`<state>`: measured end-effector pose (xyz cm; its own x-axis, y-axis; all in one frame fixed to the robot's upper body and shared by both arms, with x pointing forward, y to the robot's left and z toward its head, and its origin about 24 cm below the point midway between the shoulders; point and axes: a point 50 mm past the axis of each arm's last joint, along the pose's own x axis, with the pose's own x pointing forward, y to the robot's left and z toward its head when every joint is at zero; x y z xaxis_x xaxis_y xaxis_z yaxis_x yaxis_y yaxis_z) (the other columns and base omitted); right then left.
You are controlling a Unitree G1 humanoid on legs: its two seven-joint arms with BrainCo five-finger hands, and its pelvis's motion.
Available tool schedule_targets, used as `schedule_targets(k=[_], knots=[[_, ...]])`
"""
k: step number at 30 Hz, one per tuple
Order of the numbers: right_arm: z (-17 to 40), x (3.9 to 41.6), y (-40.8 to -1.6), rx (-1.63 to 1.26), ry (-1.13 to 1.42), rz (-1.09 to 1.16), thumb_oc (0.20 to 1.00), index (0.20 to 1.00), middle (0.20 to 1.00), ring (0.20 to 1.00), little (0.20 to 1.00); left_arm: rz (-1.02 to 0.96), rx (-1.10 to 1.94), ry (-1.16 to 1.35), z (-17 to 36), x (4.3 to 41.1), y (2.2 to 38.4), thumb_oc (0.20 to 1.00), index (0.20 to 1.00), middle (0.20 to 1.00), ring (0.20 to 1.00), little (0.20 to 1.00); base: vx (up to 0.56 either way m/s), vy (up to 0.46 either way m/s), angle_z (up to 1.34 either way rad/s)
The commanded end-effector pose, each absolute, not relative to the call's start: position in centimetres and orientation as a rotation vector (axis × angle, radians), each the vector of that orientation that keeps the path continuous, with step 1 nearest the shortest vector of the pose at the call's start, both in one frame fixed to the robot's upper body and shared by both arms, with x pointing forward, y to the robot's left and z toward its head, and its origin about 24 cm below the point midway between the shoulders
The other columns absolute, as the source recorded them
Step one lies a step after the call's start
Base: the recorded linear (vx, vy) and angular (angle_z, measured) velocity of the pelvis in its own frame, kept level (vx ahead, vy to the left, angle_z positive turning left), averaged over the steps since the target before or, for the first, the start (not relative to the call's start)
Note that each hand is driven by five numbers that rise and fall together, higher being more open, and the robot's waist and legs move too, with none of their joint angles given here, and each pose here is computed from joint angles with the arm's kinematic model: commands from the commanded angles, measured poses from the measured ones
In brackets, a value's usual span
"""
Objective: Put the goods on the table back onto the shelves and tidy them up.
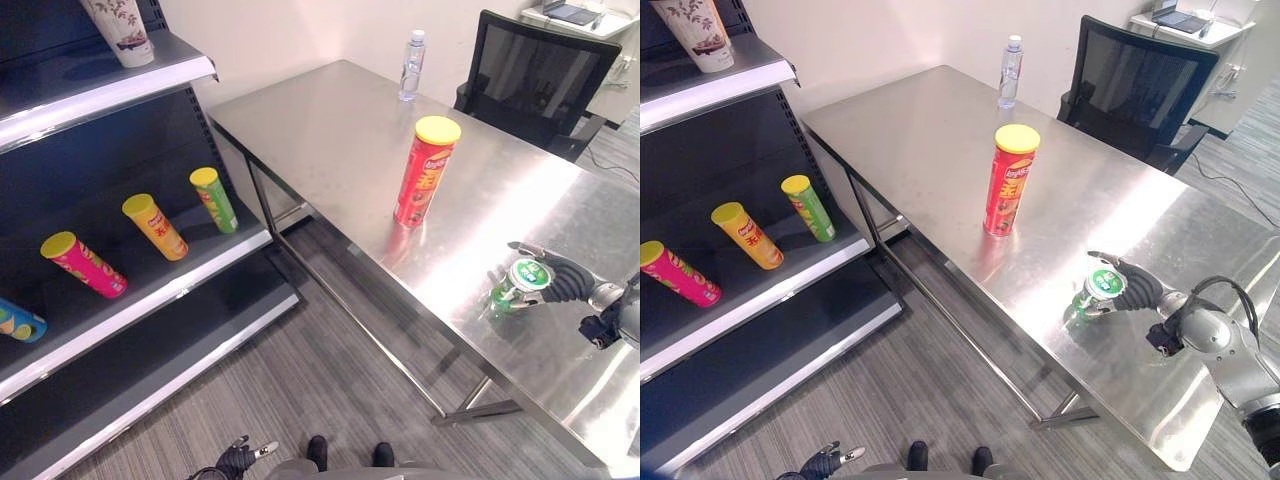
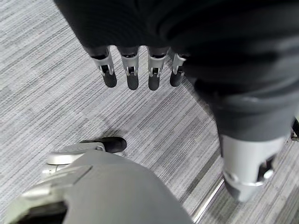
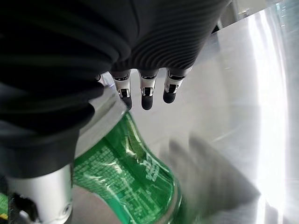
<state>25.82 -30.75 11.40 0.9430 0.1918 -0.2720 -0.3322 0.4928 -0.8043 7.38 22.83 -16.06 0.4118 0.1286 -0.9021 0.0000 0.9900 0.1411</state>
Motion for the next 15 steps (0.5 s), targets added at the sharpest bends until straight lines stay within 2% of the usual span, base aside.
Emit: schedule_targets(k=[1, 7, 8, 9, 10, 15], knots=[[13.7, 27.5, -29.7, -1.043, 0.028, 0.288, 1.000, 1.000, 1.000, 1.000, 1.000, 0.076, 0.191, 1.072, -15.3, 10.0, 23.9, 1.000, 1.000, 1.000, 1.000, 1.000, 0.00, 0.000, 0.00], [13.1, 27.5, -29.4, -1.038, 0.055, 0.324, 1.000, 1.000, 1.000, 1.000, 1.000, 0.074, 0.193, 1.074, -15.3, 9.9, 24.0, 1.000, 1.000, 1.000, 1.000, 1.000, 0.00, 0.000, 0.00], [13.1, 27.5, -29.4, -1.041, 0.059, 0.334, 0.667, 0.667, 0.667, 0.667, 0.667, 0.073, 0.193, 1.072, -15.3, 9.9, 24.0, 1.000, 1.000, 1.000, 1.000, 1.000, 0.00, -0.009, 0.03], [12.9, 27.5, -29.3, -1.039, 0.069, 0.346, 0.269, 0.269, 0.269, 0.269, 0.269, 0.070, 0.194, 1.073, -15.3, 10.0, 24.0, 1.000, 1.000, 1.000, 1.000, 1.000, 0.00, -0.009, 0.04], [12.9, 27.5, -29.2, -1.043, 0.076, 0.360, 0.200, 0.200, 0.200, 0.200, 0.200, 0.071, 0.193, 1.074, -15.3, 9.9, 24.0, 1.000, 1.000, 1.000, 1.000, 1.000, 0.00, -0.007, 0.06], [12.7, 27.4, -29.1, -1.043, 0.098, 0.394, 0.200, 0.200, 0.200, 0.200, 0.200, 0.067, 0.192, 1.073, -15.2, 10.1, 24.0, 1.000, 1.000, 1.000, 1.000, 1.000, 0.00, -0.010, 0.07]])
